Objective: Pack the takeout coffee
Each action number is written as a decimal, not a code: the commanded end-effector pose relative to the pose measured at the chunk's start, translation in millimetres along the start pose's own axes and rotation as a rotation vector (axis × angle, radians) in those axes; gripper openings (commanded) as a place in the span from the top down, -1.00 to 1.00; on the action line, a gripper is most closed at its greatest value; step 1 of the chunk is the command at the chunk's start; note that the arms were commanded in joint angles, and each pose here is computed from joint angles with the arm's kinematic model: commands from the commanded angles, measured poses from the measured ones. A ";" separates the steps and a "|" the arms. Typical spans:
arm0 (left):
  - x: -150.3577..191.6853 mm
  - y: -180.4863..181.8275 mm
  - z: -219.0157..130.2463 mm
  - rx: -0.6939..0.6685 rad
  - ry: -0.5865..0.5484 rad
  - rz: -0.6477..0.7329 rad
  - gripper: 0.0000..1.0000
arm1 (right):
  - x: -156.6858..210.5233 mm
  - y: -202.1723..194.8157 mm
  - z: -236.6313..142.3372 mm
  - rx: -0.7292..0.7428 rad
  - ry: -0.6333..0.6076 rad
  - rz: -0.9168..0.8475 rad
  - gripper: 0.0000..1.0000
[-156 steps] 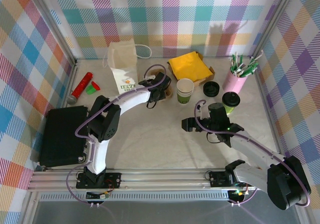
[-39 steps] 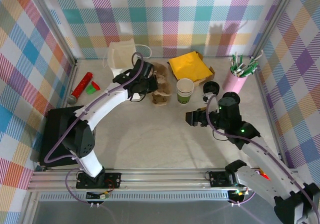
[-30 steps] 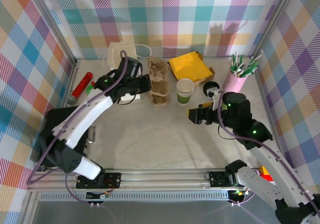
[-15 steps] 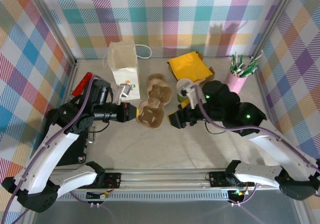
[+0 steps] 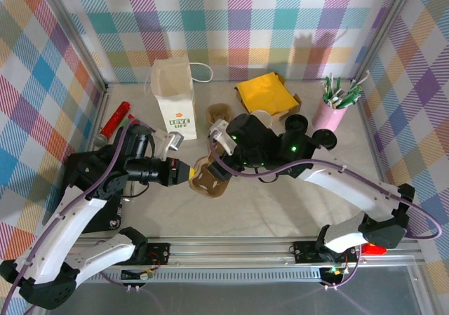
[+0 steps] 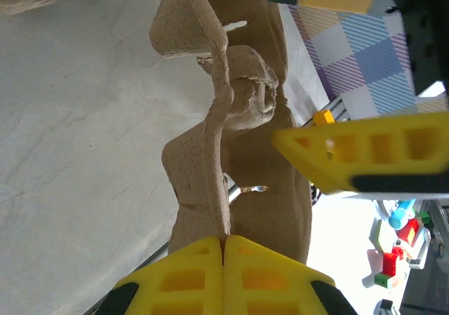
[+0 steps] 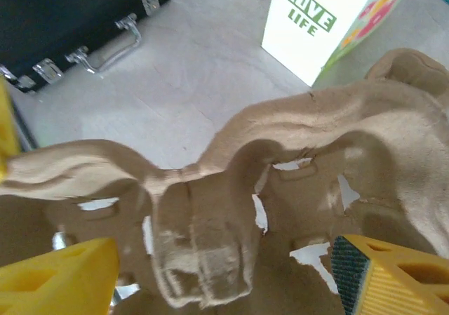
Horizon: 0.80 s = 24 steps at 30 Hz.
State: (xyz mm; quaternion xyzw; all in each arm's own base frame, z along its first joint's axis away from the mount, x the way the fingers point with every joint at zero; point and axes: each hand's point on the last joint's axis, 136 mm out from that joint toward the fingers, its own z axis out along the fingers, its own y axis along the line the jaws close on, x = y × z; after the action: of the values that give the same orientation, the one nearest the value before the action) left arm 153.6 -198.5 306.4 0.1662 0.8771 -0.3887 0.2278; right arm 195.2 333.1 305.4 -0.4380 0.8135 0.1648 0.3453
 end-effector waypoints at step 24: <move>2.1 -2.3 -1.7 0.006 0.008 0.026 1.00 | 20.1 8.5 22.8 -0.020 0.069 -0.090 -0.32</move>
State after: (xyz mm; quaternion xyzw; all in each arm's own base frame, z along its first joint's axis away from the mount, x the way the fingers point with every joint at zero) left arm 154.1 -198.5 305.7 0.1702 0.8771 -0.3863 0.2291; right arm 194.1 338.9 270.9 -0.4773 0.8096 0.1356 0.3135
